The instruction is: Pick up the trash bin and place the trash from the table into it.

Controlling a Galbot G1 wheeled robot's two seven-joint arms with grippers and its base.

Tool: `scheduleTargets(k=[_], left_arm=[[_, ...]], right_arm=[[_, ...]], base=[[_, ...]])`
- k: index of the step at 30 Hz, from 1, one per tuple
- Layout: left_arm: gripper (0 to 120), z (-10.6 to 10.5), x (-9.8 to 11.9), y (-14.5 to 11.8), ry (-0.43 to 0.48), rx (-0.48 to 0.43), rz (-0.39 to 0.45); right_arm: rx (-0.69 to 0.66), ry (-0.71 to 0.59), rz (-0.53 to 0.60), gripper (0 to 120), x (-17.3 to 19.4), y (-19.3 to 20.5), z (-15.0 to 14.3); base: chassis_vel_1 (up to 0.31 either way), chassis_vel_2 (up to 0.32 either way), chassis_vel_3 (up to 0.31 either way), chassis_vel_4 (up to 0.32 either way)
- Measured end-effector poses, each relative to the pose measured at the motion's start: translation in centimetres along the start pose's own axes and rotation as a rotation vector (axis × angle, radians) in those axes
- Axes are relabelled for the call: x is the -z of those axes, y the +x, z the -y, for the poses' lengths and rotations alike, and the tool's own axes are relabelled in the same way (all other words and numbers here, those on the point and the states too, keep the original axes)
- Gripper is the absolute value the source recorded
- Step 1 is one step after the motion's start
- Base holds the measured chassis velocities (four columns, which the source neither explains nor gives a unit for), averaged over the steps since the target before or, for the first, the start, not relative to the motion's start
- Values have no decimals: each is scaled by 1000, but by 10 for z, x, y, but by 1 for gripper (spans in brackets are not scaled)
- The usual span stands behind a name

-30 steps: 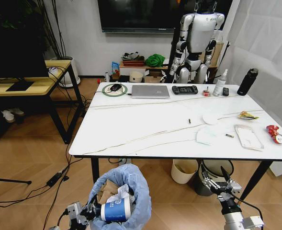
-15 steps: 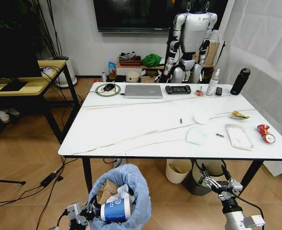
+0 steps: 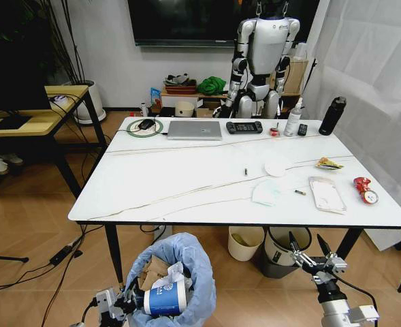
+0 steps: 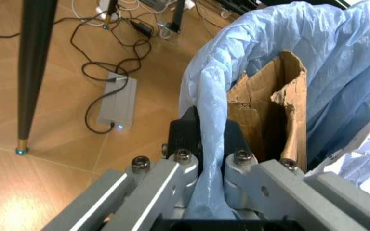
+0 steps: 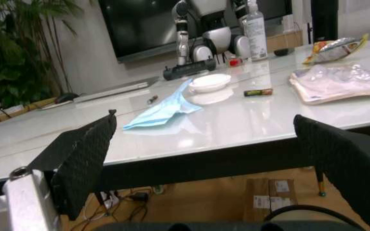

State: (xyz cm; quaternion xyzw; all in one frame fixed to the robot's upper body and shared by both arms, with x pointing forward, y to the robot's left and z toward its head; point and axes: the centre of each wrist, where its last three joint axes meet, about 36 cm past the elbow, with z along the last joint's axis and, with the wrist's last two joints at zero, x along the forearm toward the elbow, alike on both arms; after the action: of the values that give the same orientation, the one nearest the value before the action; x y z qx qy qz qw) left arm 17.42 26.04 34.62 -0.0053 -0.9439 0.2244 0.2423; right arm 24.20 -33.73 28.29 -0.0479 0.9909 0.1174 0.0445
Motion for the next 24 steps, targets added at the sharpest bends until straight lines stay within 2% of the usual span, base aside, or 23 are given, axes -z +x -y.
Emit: scheduleTargets(k=[12, 24], left_arm=[[0, 3, -2, 1, 4, 2, 3], [0, 4, -5, 5, 13, 25, 18]], right_arm=[[0, 30, -2, 100, 2, -6, 17], [46, 134, -14, 100, 31, -35, 71]], base=[[-83, -77, 81, 76], [-43, -52, 45, 61]])
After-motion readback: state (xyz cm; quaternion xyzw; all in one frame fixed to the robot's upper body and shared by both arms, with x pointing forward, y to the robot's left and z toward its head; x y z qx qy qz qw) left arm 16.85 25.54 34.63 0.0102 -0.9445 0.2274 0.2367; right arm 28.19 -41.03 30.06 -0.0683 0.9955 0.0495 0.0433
